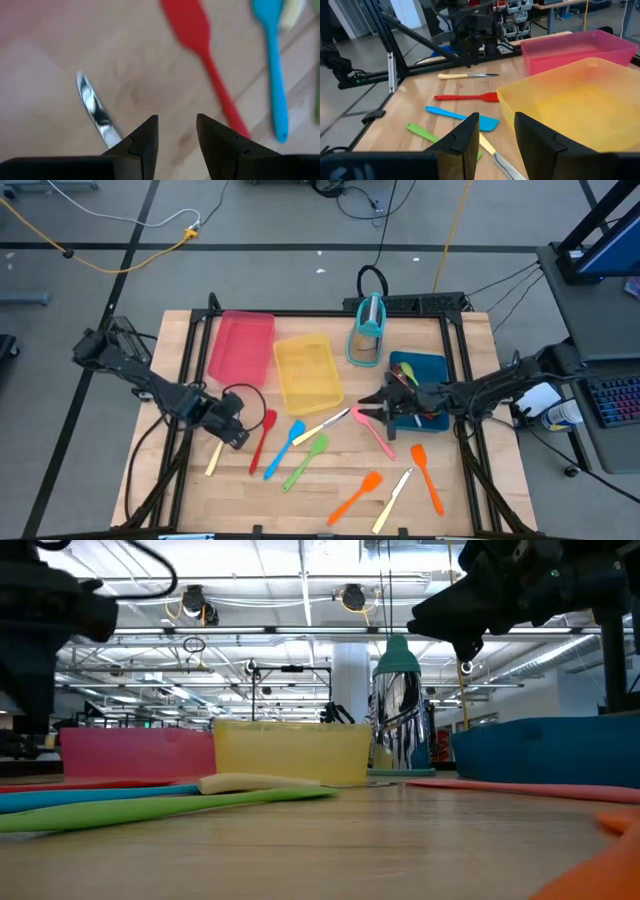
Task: Pick & Place Kitchen Items
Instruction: Put the left yellow knife into the red bin
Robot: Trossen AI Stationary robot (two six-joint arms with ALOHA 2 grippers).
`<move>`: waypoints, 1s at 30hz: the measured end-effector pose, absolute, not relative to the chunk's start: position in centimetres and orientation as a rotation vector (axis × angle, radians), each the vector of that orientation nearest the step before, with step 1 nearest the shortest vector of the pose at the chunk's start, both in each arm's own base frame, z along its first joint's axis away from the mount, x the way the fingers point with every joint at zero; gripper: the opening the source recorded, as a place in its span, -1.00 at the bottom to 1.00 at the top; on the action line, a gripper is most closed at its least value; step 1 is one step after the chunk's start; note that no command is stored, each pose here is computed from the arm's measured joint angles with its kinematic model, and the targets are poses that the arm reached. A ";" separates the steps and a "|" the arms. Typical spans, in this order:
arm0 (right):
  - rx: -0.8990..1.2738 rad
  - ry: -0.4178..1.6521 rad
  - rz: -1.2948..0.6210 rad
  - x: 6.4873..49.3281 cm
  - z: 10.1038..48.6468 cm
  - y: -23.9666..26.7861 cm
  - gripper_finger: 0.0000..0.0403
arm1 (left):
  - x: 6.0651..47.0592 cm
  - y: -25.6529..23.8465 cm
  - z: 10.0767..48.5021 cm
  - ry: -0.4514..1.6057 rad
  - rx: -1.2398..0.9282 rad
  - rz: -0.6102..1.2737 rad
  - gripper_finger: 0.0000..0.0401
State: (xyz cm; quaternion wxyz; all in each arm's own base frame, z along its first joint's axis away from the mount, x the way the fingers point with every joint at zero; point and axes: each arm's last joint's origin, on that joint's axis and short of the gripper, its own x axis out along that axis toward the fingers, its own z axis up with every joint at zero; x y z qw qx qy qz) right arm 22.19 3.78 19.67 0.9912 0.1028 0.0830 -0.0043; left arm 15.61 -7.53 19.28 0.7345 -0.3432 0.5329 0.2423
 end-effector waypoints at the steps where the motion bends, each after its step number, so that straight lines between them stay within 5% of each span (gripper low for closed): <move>1: 0.207 0.169 -0.009 22.2 19.6 3.8 -0.42 | 15.4 -7.5 19.1 1.201 -0.767 0.552 -0.32; 9: 0.217 0.150 -0.007 22.3 19.7 3.8 -0.42 | 14.1 -7.5 18.0 1.399 -0.791 0.735 -0.32; 30: 0.241 0.148 -0.008 22.3 19.8 3.8 -0.42 | 14.6 -11.9 14.2 1.559 -0.751 0.745 -0.32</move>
